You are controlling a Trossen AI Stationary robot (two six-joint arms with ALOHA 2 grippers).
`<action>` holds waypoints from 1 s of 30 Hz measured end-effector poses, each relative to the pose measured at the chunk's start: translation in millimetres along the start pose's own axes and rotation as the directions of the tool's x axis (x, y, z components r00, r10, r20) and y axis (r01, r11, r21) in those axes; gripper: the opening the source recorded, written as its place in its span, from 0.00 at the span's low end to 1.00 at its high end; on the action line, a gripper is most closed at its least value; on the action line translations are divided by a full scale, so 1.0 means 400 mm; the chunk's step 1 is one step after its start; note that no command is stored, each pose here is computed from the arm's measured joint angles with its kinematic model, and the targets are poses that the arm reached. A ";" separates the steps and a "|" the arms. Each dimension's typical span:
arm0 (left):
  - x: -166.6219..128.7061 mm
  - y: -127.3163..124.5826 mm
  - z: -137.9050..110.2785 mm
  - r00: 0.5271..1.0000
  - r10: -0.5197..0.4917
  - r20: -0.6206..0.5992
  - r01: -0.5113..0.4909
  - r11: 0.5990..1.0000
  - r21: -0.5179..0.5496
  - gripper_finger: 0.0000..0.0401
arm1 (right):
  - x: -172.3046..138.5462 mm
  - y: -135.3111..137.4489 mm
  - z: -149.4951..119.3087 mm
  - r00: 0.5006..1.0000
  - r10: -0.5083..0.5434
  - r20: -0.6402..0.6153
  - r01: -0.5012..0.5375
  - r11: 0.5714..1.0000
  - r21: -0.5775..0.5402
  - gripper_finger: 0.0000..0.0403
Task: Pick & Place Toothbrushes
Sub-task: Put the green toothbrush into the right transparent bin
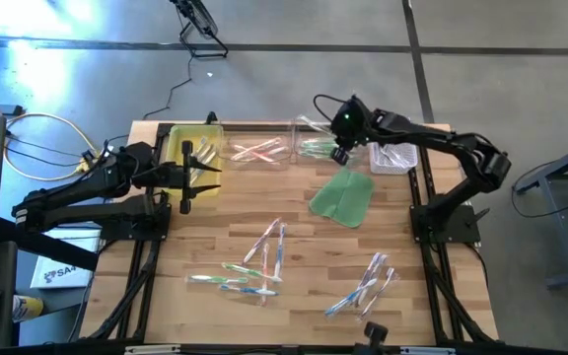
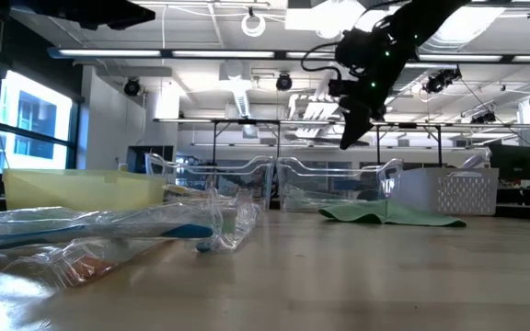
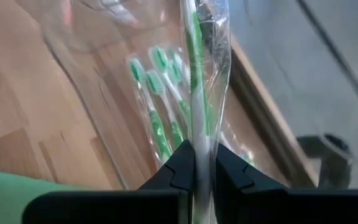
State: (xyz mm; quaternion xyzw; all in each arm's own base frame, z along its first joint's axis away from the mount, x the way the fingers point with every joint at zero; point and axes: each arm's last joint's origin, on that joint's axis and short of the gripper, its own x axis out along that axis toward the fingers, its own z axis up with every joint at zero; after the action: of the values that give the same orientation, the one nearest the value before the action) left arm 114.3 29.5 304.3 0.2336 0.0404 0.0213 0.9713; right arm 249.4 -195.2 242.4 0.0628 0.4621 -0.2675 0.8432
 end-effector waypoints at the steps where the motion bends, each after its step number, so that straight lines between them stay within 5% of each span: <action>1: 0.000 0.000 0.000 1.000 0.000 -0.001 0.000 1.000 0.000 0.43 | 0.003 -0.007 -0.005 1.000 0.010 -0.015 -0.010 1.000 0.009 0.05; 19: 0.000 0.000 0.000 1.000 -0.001 -0.001 0.001 1.000 -0.028 0.43 | 0.141 -0.024 -0.063 0.968 0.017 -0.251 -0.014 1.000 0.013 0.05; 25: 0.000 0.000 0.000 1.000 -0.001 -0.001 0.001 1.000 -0.029 0.43 | 0.149 -0.023 -0.057 0.966 -0.085 -0.243 0.083 0.996 -0.019 0.27; 30: 0.000 -0.001 -0.001 1.000 -0.002 -0.002 0.002 1.000 -0.027 0.43 | 0.139 -0.012 -0.051 0.974 -0.045 -0.221 0.039 0.999 -0.034 0.42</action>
State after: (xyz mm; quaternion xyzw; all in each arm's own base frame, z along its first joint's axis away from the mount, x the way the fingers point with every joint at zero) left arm 114.2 29.4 303.9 0.2206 0.0414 0.0211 0.9743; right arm 255.9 -213.8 186.5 0.0703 0.5583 -0.2699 0.7813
